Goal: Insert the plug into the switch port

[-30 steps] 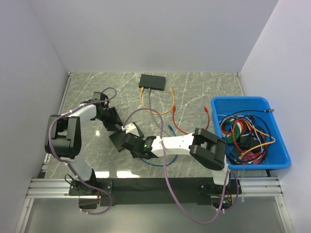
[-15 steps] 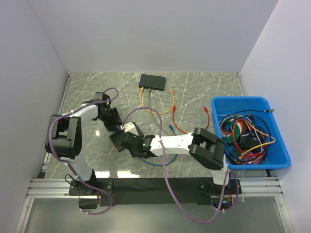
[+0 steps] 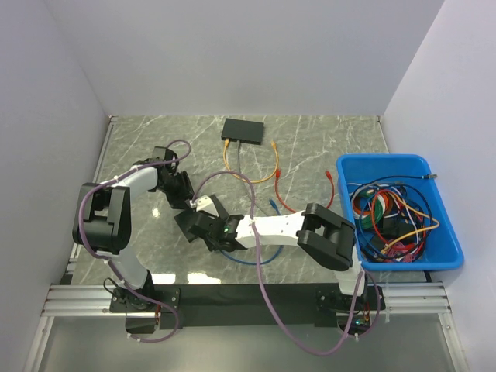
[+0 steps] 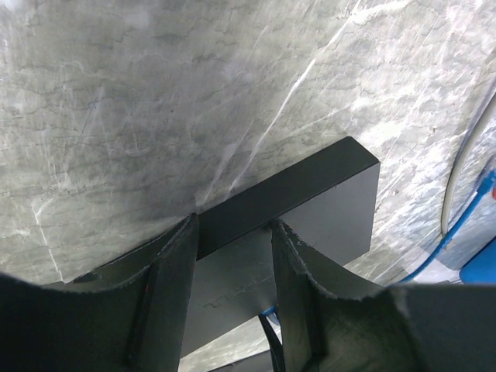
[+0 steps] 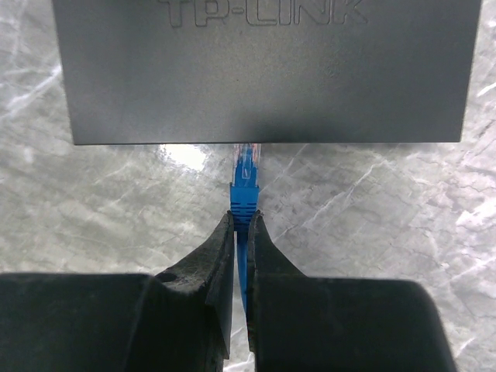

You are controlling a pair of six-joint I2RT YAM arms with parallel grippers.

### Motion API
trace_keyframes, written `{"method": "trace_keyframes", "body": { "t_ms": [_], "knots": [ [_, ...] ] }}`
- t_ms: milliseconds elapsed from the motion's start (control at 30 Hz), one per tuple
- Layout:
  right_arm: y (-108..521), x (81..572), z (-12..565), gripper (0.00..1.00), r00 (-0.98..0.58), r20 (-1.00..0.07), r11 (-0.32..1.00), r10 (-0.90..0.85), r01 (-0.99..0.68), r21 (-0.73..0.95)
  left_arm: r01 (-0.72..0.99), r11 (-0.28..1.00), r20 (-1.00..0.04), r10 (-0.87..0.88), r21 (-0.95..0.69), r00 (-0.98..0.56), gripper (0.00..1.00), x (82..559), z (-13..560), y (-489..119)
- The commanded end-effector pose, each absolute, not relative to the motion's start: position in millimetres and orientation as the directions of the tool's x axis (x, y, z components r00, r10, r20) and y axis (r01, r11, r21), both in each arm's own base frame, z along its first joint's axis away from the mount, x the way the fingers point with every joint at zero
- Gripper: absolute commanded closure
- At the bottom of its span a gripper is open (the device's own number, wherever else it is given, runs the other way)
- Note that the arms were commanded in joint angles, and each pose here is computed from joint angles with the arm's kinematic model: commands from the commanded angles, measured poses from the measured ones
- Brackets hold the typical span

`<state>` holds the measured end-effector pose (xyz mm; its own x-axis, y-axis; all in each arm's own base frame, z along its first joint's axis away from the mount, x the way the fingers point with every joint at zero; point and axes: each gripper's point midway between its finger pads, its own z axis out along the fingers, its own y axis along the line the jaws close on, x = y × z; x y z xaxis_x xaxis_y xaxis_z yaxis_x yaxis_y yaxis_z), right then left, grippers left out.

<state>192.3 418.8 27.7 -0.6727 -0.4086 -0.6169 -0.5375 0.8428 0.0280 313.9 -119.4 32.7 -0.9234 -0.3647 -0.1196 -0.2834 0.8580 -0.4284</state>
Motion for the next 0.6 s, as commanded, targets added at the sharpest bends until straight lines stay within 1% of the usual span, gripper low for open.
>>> {"method": "trace_keyframes", "body": {
  "t_ms": [0,233,567],
  "knots": [
    [440,214,46,1.0,-0.643,-0.69,0.857,-0.332,-0.511,0.064,-0.256,0.873,-0.102,-0.324,-0.415,-0.941,0.52,307,32,-126],
    [439,219,40,1.0,-0.643,-0.692,0.864,-0.328,-0.5,0.055,-0.252,0.877,-0.099,-0.317,-0.41,-0.943,0.52,306,31,-127],
    [427,236,57,1.0,-0.632,-0.719,0.891,-0.288,-0.451,0.04,-0.247,0.879,-0.09,-0.308,-0.409,-0.947,0.52,303,29,-129]
  ]
}}
